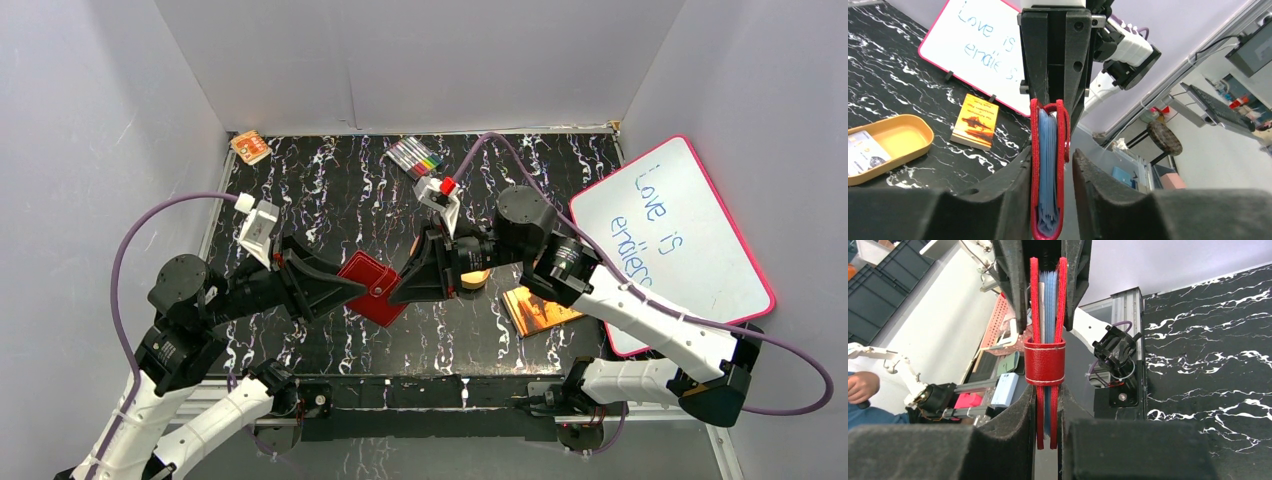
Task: Put the credit cards into the card holder
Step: Close the card holder at the center of the board.
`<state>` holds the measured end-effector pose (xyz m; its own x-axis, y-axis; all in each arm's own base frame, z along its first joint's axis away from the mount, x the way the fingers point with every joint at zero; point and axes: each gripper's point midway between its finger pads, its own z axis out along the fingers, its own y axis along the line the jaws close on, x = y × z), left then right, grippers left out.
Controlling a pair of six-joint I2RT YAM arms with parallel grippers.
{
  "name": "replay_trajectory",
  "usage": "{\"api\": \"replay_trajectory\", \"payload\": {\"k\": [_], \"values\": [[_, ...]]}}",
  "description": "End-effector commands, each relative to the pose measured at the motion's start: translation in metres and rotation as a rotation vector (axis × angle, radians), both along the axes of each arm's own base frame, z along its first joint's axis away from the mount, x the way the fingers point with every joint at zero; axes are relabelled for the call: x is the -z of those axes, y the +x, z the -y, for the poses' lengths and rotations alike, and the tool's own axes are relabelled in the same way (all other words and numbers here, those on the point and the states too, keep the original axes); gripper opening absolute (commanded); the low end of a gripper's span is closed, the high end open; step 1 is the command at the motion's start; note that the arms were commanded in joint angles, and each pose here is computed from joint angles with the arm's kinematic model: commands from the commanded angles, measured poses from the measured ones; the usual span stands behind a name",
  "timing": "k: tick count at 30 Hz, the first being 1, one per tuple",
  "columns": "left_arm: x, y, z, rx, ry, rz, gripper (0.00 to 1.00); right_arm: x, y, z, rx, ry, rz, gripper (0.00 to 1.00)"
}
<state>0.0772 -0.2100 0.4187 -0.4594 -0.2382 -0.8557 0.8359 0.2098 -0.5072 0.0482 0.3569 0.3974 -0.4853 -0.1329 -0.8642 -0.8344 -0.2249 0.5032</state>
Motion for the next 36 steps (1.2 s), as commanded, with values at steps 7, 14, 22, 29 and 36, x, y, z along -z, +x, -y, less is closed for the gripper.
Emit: {"api": "replay_trajectory", "payload": {"k": [7,14,22,29,36], "values": [[-0.016,0.013,-0.018,-0.162,-0.099,0.021,0.84,-0.048,0.02,0.016,0.218,0.269,0.097,0.0],[-0.015,0.034,-0.028,-0.28,-0.258,-0.019,0.9,-0.062,0.039,0.019,0.338,0.37,0.084,0.0],[-0.008,0.039,-0.003,-0.166,-0.328,-0.1,0.82,-0.059,0.042,0.016,0.342,0.424,0.029,0.0],[-0.015,0.035,0.005,-0.099,-0.354,-0.074,0.73,-0.055,0.042,0.008,0.312,0.444,-0.017,0.0],[-0.012,0.034,0.005,-0.098,-0.355,-0.057,0.54,-0.047,0.043,0.004,0.302,0.444,-0.049,0.0]]}}
